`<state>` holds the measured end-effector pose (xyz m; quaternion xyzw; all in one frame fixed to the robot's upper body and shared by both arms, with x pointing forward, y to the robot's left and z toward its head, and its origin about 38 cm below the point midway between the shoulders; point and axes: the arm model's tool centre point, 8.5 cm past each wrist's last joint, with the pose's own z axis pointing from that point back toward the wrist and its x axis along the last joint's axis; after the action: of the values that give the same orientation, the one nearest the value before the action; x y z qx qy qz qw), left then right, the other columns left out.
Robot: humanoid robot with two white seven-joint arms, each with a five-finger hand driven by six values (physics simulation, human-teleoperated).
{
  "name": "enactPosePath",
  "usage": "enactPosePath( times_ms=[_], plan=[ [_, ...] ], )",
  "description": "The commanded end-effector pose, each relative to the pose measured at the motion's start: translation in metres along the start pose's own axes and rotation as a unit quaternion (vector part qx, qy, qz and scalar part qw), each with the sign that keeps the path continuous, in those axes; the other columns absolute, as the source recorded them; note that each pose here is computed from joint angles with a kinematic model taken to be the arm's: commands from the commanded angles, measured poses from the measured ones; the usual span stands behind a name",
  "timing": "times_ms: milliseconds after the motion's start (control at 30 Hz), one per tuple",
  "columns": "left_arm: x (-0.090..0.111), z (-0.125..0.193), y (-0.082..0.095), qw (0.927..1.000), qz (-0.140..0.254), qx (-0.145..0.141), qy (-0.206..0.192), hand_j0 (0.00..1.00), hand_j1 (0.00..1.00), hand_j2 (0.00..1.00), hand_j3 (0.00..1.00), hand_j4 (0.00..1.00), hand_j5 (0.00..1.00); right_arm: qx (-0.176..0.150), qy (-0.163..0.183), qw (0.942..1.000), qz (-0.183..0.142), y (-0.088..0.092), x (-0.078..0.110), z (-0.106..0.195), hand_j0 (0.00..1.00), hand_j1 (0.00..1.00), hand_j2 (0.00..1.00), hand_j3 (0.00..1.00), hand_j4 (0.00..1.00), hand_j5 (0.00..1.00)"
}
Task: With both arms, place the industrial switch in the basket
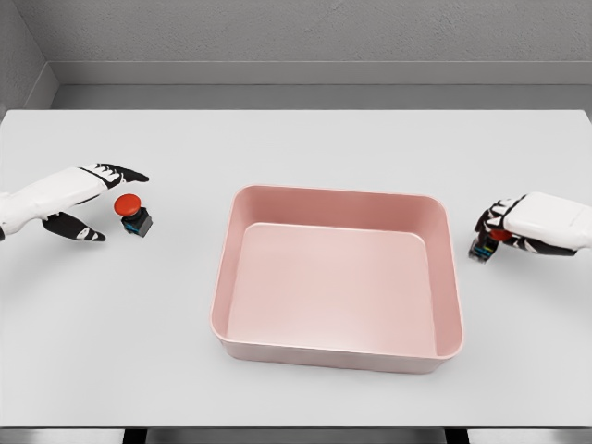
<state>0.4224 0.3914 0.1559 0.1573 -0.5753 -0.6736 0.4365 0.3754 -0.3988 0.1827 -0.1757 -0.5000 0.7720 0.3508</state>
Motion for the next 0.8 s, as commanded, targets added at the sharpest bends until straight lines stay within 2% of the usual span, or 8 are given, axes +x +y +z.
enactPosePath(
  times_ms=[0,100,233,500,633,767],
  plan=[
    [0.000,0.000,0.001,1.0000,0.003,0.002,0.000,1.00,1.00,1.00,1.00,1.00,1.00,-0.005,0.003,1.0000,0.000,-0.003,-0.002,0.002,0.50,0.50,0.50,0.50,0.50,0.50],
    [0.001,-0.003,0.005,1.0000,0.001,0.007,-0.003,1.00,1.00,1.00,1.00,1.00,1.00,-0.015,0.015,0.9997,0.008,-0.014,-0.008,0.011,0.50,0.50,0.50,0.50,0.50,0.50],
    [0.001,-0.008,0.006,0.9999,0.004,0.011,-0.003,1.00,1.00,1.00,1.00,1.00,1.00,-0.016,0.018,0.9997,0.009,-0.017,-0.009,0.013,0.50,0.50,0.50,0.50,0.50,0.50],
    [0.008,-0.020,0.013,0.9997,-0.002,0.019,-0.015,1.00,1.00,1.00,1.00,1.00,1.00,-0.028,0.034,0.9988,0.021,-0.032,-0.016,0.026,0.50,0.50,0.50,0.50,0.50,0.50],
    [0.010,-0.023,0.010,0.9997,-0.001,0.018,-0.019,1.00,1.00,1.00,1.00,1.00,1.00,-0.041,0.045,0.9976,0.032,-0.047,-0.021,0.037,0.50,0.50,0.50,0.50,0.50,0.50],
    [0.013,-0.025,0.011,0.9995,-0.003,0.018,-0.024,0.91,0.91,0.91,0.91,0.91,0.91,-0.042,0.046,0.9974,0.036,-0.049,-0.021,0.039,0.50,0.50,0.50,0.50,0.50,0.50]
  ],
)
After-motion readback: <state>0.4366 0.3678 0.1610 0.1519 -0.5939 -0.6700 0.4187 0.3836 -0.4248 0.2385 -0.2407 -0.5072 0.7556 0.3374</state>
